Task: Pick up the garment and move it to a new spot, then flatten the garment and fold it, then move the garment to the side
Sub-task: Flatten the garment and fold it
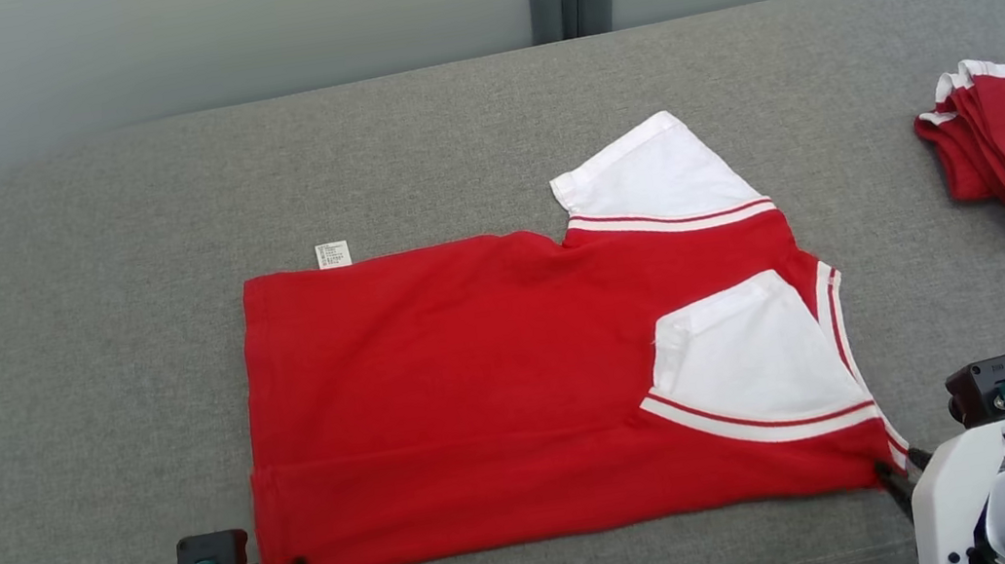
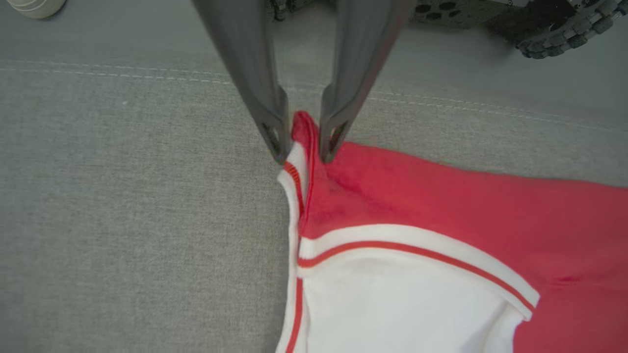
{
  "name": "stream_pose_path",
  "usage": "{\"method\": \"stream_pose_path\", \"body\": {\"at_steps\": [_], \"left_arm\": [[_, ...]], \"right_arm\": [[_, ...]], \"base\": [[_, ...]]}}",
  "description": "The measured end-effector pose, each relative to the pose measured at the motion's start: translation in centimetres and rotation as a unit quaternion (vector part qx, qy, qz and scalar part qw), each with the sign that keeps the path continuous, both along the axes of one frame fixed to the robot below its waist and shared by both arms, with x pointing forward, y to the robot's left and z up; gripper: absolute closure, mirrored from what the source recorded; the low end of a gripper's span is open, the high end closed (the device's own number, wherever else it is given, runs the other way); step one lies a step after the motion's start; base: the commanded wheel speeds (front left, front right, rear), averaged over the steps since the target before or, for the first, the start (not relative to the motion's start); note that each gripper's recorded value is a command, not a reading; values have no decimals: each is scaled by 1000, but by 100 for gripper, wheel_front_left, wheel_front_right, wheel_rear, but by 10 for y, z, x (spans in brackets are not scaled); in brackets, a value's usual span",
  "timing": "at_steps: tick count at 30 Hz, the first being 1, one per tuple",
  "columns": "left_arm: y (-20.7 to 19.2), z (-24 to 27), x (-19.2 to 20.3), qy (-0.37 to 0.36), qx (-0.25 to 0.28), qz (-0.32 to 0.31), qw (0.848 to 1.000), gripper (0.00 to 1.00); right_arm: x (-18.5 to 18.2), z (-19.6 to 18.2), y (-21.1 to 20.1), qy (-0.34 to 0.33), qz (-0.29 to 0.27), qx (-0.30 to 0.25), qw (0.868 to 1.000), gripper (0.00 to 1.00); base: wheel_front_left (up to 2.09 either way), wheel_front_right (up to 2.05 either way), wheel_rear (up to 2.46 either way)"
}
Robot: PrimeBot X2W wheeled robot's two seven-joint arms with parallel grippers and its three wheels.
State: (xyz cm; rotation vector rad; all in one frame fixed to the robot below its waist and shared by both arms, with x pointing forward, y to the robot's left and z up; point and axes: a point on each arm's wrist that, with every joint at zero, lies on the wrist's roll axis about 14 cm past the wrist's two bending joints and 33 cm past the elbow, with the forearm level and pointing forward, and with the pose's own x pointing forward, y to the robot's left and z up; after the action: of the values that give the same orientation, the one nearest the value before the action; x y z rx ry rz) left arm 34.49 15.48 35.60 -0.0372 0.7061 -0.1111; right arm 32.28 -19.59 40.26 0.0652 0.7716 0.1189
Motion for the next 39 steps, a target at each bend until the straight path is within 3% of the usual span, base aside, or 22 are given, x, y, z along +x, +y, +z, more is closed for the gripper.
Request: {"method": "stream_pose_path", "body": {"at_steps": [9, 19, 24, 28, 39], "left_arm": [[12, 32, 13, -112, -3, 29, 993, 0], [5, 101, 24, -271, -45, 33, 961, 0], [13, 136, 21, -325, -85, 73, 939, 0], [19, 147, 9, -345, -88, 85, 931, 0], [20, 147, -21, -359, -52, 51, 931, 0]], "right_arm": [[17, 32, 1, -103, -11, 9, 995, 0], [29, 77, 20, -244, -6, 17, 970, 0], [30, 88, 23, -287, -16, 19, 957, 0], [30, 100, 23, -321, -27, 28, 946, 0], [31, 113, 32, -362, -29, 52, 930, 0]], "base": [[0, 0, 0], [0, 0, 0], [0, 0, 0], [0, 0, 0], [0, 0, 0]]}}
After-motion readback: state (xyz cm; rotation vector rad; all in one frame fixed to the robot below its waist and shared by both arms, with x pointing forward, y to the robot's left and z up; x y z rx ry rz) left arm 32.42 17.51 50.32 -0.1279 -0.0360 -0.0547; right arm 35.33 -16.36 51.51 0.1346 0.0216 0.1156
